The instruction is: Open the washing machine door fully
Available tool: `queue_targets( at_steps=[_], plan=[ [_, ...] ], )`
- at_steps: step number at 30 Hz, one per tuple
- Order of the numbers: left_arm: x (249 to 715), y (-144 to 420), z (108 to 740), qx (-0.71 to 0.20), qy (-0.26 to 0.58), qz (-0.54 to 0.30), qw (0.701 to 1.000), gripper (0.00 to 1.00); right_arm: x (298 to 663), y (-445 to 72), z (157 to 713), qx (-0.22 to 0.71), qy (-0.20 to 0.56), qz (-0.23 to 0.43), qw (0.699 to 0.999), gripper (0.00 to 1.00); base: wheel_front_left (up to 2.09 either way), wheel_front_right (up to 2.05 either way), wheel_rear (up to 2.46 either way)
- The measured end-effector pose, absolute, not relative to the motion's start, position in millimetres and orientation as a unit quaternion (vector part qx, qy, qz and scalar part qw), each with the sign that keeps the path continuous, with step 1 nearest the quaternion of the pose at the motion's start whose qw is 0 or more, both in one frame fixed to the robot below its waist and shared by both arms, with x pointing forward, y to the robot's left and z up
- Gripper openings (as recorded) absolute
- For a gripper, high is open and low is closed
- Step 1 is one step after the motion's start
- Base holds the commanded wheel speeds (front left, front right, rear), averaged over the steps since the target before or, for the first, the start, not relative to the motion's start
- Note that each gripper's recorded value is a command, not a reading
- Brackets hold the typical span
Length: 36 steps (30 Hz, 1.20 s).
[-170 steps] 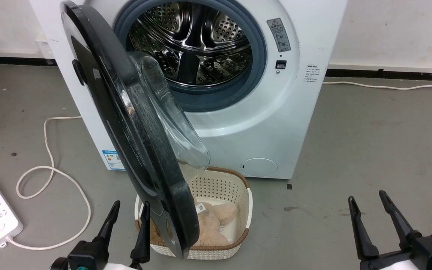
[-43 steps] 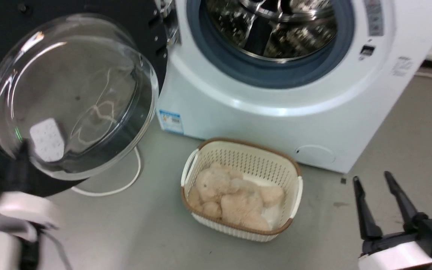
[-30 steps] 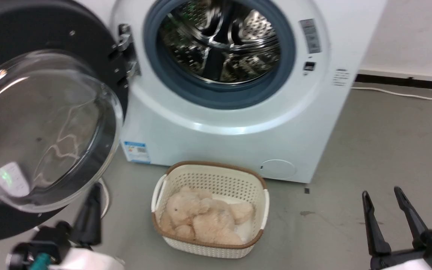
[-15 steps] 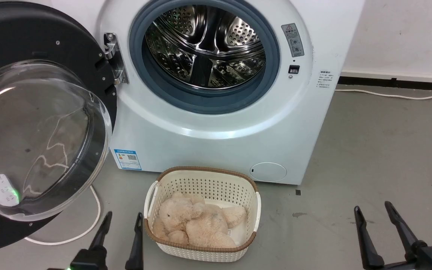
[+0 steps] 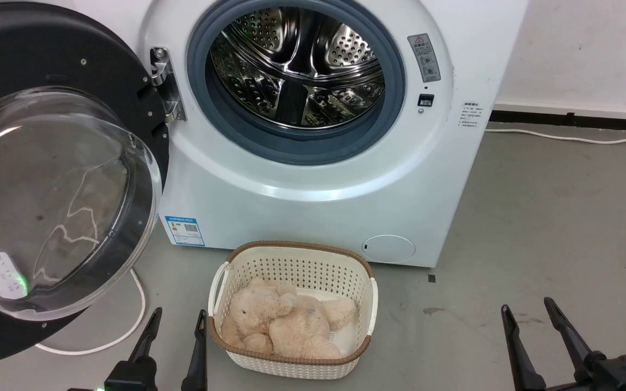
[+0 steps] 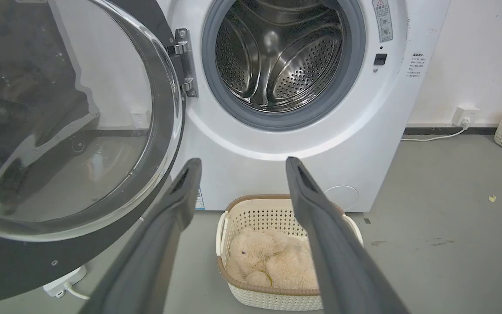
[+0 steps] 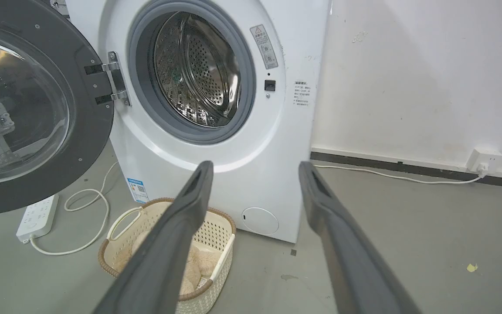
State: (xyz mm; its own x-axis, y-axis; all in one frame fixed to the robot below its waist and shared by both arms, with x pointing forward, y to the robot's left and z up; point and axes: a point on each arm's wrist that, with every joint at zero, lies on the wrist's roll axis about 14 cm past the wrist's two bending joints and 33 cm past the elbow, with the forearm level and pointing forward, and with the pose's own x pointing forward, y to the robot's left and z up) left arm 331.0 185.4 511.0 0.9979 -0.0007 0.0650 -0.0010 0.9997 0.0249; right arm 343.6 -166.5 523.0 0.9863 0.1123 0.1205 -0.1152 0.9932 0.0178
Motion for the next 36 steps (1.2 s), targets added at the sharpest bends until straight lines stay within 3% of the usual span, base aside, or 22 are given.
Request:
queue_targets(
  at_steps=[1, 2, 36],
  plan=[
    [331.4, 184.7, 511.4, 0.012, -0.033, -0.001, 0.999, 1.00, 343.4, -166.6, 522.7, 0.013, -0.059, 0.057, 0.997, 1.00, 0.00, 0.00, 0.00],
    [331.4, 184.7, 511.4, 0.012, -0.033, -0.001, 0.999, 0.00, 343.4, -166.6, 522.7, 0.013, -0.059, 0.057, 0.997, 0.00, 0.00, 0.00, 0.00],
    [338.1, 182.3, 510.0, 0.014, -0.019, -0.003, 1.000, 0.00, 346.1, -165.9, 517.7, 0.007, -0.036, 0.058, 0.998, 0.00, 0.00, 0.00, 0.00]
  ],
)
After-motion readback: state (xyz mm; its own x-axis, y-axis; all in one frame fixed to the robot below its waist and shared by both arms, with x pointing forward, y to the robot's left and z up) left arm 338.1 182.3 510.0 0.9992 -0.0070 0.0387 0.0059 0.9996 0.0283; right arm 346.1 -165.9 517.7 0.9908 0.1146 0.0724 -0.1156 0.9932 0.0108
